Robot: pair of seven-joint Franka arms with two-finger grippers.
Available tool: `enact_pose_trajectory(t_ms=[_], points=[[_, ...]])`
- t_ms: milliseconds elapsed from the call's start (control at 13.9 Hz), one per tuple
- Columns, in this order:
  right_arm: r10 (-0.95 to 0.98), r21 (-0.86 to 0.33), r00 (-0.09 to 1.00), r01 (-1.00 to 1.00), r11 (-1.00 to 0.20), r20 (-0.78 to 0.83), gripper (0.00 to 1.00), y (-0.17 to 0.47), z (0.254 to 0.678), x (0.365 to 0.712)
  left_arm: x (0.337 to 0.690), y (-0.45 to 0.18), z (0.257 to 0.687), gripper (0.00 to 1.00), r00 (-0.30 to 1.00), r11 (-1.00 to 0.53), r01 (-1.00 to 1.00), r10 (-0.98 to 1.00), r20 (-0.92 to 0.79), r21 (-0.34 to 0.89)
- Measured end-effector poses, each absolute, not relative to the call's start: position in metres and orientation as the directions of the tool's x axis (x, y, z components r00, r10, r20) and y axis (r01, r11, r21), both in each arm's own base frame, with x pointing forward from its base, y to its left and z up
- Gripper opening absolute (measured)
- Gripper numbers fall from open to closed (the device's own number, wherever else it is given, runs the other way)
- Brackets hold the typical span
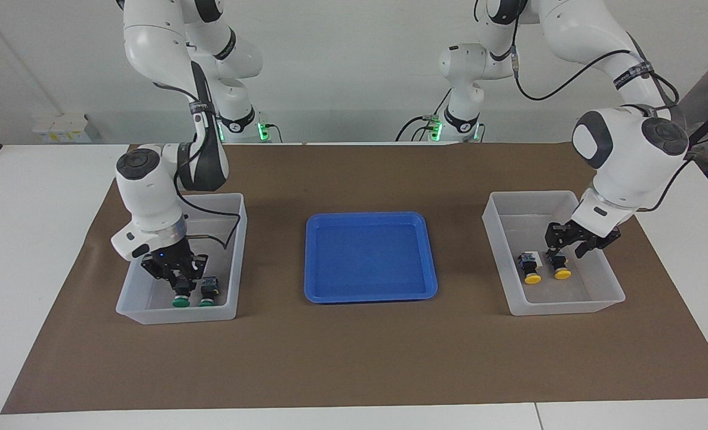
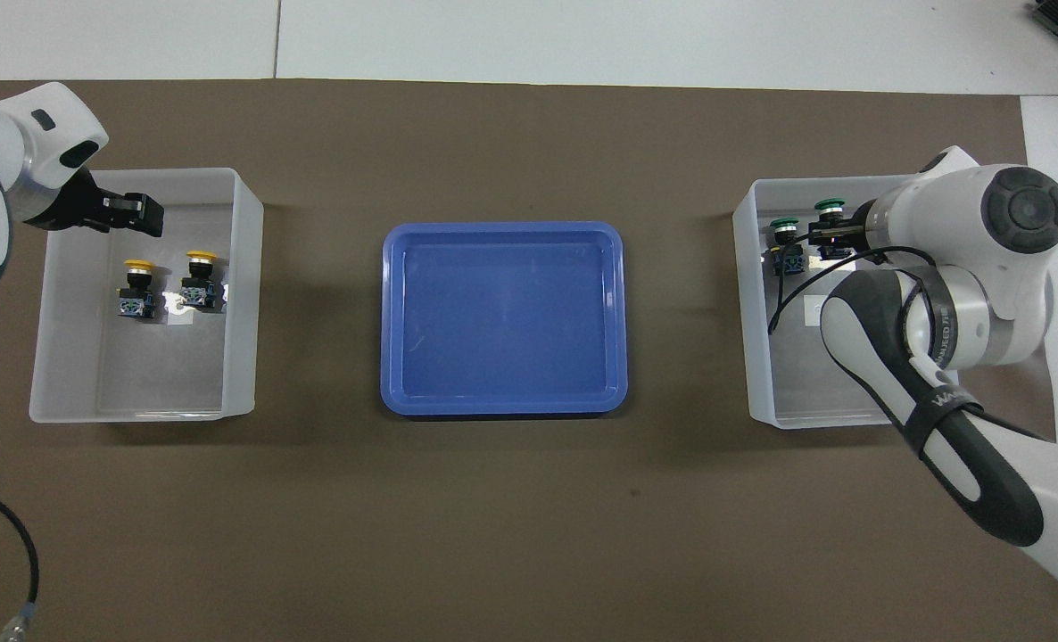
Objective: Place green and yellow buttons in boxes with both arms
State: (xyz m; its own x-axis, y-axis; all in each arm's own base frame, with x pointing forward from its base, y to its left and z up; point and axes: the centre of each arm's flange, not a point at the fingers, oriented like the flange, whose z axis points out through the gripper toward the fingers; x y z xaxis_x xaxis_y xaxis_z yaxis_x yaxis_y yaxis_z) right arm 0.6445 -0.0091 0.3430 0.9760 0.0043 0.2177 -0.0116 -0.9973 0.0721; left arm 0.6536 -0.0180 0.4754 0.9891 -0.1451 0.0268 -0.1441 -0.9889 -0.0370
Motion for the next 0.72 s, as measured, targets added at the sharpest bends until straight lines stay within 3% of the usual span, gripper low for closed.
enact_pose_trajectory(t_ms=[430,502,717], points=[[0.006,0.068,0.98,-0.008,-0.998,0.201,0.4,-0.009,0.317,0.645,0.636,-0.038,0.533,0.63,0.986,-0.988,-0.154,-0.151,-0.073,-0.035],[0.006,0.068,0.98,-0.008,-0.998,0.201,0.45,-0.009,0.316,0.645,0.631,-0.038,0.545,0.63,0.986,-0.988,-0.153,-0.15,-0.068,-0.034],[0.009,0.067,0.978,-0.005,-0.998,0.208,0.79,-0.007,0.32,0.646,0.61,-0.035,0.584,0.65,0.988,-0.988,-0.151,-0.149,-0.049,-0.033]])
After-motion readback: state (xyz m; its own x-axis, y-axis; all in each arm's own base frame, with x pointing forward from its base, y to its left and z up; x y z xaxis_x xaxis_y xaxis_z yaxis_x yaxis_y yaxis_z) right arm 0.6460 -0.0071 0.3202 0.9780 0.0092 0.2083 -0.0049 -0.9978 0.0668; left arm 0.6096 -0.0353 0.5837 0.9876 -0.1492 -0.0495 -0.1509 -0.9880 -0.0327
